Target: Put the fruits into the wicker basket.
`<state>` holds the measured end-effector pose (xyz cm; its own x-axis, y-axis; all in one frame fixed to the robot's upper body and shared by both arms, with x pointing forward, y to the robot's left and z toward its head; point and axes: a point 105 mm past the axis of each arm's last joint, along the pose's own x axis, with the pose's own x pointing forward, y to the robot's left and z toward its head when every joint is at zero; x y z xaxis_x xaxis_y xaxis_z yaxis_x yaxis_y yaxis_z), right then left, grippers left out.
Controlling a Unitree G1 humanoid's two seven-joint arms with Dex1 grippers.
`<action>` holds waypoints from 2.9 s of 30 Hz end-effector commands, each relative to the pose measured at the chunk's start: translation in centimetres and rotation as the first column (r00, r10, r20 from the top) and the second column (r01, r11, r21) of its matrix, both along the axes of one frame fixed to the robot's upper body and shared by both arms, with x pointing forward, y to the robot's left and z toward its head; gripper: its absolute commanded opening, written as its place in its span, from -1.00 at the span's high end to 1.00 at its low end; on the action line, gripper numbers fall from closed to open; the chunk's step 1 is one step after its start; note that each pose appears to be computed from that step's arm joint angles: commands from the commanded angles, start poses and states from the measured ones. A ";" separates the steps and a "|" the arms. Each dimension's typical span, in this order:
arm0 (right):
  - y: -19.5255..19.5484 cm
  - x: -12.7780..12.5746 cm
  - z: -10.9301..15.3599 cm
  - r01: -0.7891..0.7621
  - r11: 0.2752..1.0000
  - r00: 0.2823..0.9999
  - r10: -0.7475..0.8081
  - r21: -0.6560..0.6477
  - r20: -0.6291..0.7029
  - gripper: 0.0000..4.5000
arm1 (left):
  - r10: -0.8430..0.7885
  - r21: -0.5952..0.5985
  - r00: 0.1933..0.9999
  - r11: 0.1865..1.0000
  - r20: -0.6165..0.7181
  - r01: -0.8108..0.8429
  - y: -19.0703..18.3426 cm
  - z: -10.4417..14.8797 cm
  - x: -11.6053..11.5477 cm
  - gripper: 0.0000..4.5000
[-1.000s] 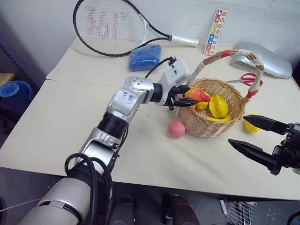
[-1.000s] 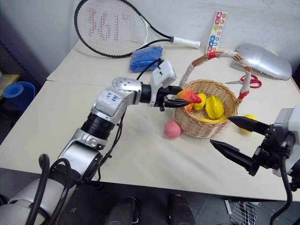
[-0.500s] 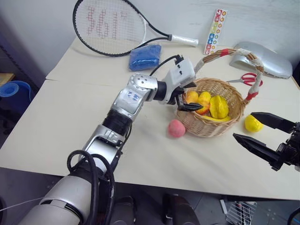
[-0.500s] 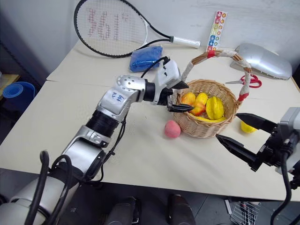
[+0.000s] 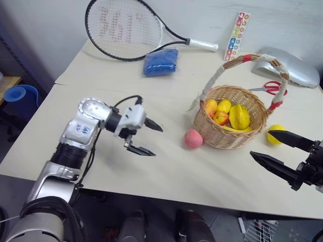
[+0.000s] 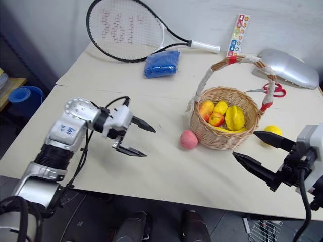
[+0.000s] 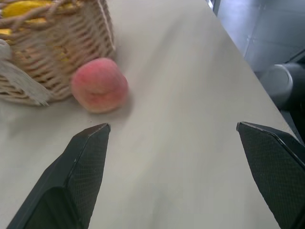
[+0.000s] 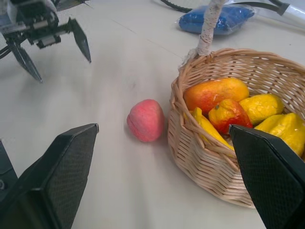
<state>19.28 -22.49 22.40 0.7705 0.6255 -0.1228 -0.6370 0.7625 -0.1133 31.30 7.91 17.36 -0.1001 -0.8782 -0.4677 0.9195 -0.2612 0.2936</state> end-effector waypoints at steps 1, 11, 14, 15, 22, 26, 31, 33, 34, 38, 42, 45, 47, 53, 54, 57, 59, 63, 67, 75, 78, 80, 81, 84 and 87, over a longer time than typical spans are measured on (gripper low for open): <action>0.4 -0.5 0.4 0.000 1.000 0.999 0.001 -0.009 0.042 -1.00 | 0.094 -0.071 0.991 0.994 0.098 -0.088 -3.0 -0.7 2.5 -0.98; 0.7 -0.9 -0.2 0.010 1.000 1.000 -0.010 0.015 0.027 -1.00 | 0.226 -0.154 0.973 0.964 0.043 -0.217 -8.0 -2.5 5.3 -0.98; 0.8 -0.9 -0.3 0.013 1.000 1.000 -0.014 0.018 0.024 -1.00 | 0.224 -0.165 0.975 0.961 -0.007 -0.222 -9.7 -2.9 5.2 -0.98; 0.8 -0.9 -0.3 0.013 1.000 1.000 -0.014 0.018 0.024 -1.00 | 0.226 -0.163 0.974 0.961 -0.008 -0.224 -9.9 -3.0 5.2 -0.98; 0.9 -0.9 -0.2 0.014 1.000 1.000 -0.015 0.023 0.025 -1.00 | 0.189 -0.139 0.982 0.972 -0.029 -0.191 -9.9 -3.4 4.7 -0.31; 0.9 -0.7 -0.2 0.013 0.999 0.999 -0.014 0.029 0.030 -1.00 | 0.130 -0.095 0.989 0.986 -0.067 -0.136 -8.4 -3.0 3.6 0.03; 0.9 -0.5 -0.2 0.012 0.999 0.999 -0.013 0.034 0.032 -1.00 | 0.005 -0.196 0.999 0.980 -0.052 -0.015 -7.4 1.5 0.9 0.05; 0.9 -0.4 -0.2 0.011 0.999 0.999 -0.012 0.035 0.033 -1.00 | 0.040 -0.277 0.998 0.959 -0.056 -0.054 -8.1 3.9 1.2 0.05; 0.9 -0.4 -0.2 0.011 0.999 0.999 -0.012 0.036 0.034 -1.00 | 0.072 -0.331 0.997 0.940 -0.041 -0.082 -8.8 5.5 1.6 0.05; 0.4 -0.4 -0.2 0.036 0.999 0.998 -0.037 0.022 0.041 -1.00 | 0.263 -0.444 0.963 0.872 0.066 -0.207 -11.9 9.7 3.9 0.05; -0.9 -0.2 0.1 0.101 0.994 0.993 -0.103 0.031 0.059 -1.00 | 0.317 -0.435 0.944 0.866 0.094 -0.247 -14.9 9.6 4.8 0.05; -1.0 -0.4 -0.2 0.111 0.993 0.992 -0.112 0.027 0.053 -1.00 | 0.285 -0.400 0.956 0.886 0.071 -0.234 -16.2 8.4 4.7 -0.10; -1.4 -0.3 -0.5 0.141 0.990 0.988 -0.142 0.025 0.056 -1.00 | 0.267 -0.380 0.962 0.897 0.056 -0.227 -16.7 7.5 4.7 -0.38; -4.2 0.2 -1.3 0.288 0.954 0.955 -0.293 0.085 0.051 -1.00 | 0.253 -0.395 0.966 0.894 0.053 -0.212 -15.8 7.7 4.8 -0.99; -4.5 0.2 -1.4 0.300 0.948 0.951 -0.306 0.101 0.048 -1.00 | 0.239 -0.406 0.970 0.892 0.048 -0.200 -15.5 7.9 4.6 -0.99; -7.0 -0.3 -1.8 0.406 0.906 0.910 -0.412 0.122 0.033 -1.00 | 0.058 -0.489 0.982 0.861 -0.181 -0.141 -11.6 10.3 2.1 -0.99; -8.2 -0.8 -2.0 0.457 0.882 0.886 -0.462 0.120 0.024 -1.00 | -0.002 -0.497 0.977 0.861 -0.212 -0.106 -9.1 10.8 0.9 -0.99; -10.3 -2.5 -3.2 0.522 0.840 0.853 -0.517 0.145 -0.079 -1.00 | -0.060 -0.449 0.973 0.892 -0.221 -0.047 -3.2 11.3 -1.6 -0.99; -11.4 -2.6 -3.6 0.530 0.843 0.847 -0.522 0.090 -0.099 -1.00 | -0.149 -0.394 0.962 0.918 -0.227 0.049 0.0 11.6 -5.2 -0.99; -12.4 1.9 -5.4 0.502 0.864 0.859 -0.497 0.017 -0.122 -1.00 | -0.091 -0.354 0.985 0.935 -0.147 0.034 0.0 11.0 -7.1 -0.99; -11.5 5.1 -6.0 0.478 0.877 0.874 -0.471 0.042 -0.120 -1.00 | -0.061 -0.368 0.990 0.930 -0.131 0.009 -0.3 11.0 -7.1 -0.99; -10.9 7.3 -6.5 0.472 0.880 0.878 -0.463 0.058 -0.120 -1.00 | -0.040 -0.377 0.991 0.926 -0.125 -0.010 -0.4 11.1 -7.0 -0.99; -10.9 8.4 -6.9 0.481 0.875 0.873 -0.472 0.058 -0.120 -1.00 | -0.025 -0.381 0.992 0.924 -0.126 -0.025 -0.4 11.1 -6.8 -0.99; -11.5 11.1 -8.1 0.544 0.839 0.834 -0.538 0.017 -0.119 -1.00 | 0.002 -0.386 0.993 0.921 -0.120 -0.048 -0.2 11.4 -6.6 -0.99; -12.1 12.8 -9.0 0.589 0.808 0.802 -0.584 0.007 -0.122 -1.00 | 0.010 -0.388 0.993 0.920 -0.117 -0.055 -0.1 11.7 -6.5 -0.99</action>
